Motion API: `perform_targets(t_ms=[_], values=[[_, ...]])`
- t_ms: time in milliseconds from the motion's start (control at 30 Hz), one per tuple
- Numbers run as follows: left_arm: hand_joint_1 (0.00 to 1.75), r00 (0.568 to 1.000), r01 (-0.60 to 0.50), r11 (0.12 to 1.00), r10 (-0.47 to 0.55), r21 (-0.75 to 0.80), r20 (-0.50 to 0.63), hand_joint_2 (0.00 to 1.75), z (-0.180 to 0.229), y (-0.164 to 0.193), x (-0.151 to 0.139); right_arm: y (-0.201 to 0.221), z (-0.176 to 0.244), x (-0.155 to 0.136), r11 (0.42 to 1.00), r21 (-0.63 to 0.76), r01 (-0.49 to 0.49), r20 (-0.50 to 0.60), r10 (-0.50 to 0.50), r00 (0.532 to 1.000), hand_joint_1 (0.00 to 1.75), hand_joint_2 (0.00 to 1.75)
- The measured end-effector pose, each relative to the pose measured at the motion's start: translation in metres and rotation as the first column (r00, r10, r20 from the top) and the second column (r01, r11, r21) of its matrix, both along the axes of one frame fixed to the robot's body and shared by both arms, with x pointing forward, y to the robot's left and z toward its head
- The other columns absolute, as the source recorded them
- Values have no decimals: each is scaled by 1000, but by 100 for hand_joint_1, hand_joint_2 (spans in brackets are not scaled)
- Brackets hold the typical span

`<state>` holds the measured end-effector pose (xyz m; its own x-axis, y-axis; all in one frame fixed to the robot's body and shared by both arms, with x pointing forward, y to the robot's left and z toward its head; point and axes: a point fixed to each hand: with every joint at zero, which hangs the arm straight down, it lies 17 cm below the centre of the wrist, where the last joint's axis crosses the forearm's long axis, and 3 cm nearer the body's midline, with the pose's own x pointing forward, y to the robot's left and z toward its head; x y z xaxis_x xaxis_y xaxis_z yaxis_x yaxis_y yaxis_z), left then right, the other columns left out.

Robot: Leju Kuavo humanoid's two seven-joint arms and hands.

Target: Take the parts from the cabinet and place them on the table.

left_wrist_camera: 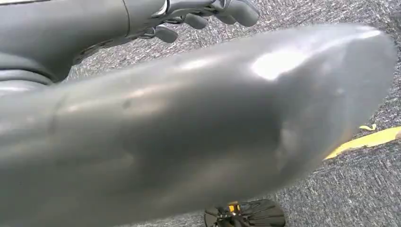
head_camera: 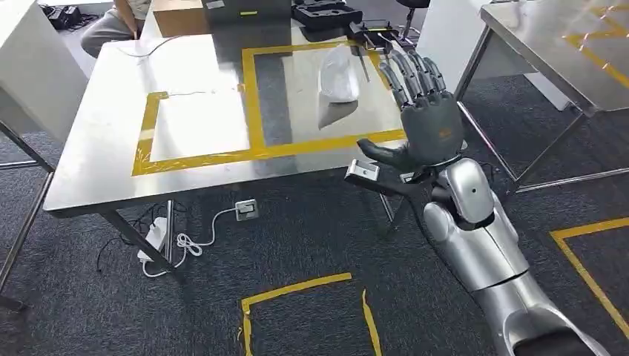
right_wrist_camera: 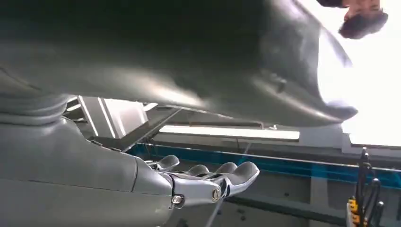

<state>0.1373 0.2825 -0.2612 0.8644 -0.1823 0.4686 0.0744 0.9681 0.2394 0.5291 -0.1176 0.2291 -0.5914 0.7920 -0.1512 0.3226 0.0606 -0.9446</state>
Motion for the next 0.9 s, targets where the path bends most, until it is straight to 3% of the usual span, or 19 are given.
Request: perform_targets(t_ms=[400, 900], values=[[0, 1000, 12, 1000, -12, -5, -6, 0, -1, -1, -2, -7, -6, 6, 987, 159, -32, -135, 54, 989, 0, 0], [0, 1000, 10, 1000, -10, -11, 2, 0, 0, -5, 2, -22, 7, 22, 978, 210, 2, -136, 28, 990, 0, 0]])
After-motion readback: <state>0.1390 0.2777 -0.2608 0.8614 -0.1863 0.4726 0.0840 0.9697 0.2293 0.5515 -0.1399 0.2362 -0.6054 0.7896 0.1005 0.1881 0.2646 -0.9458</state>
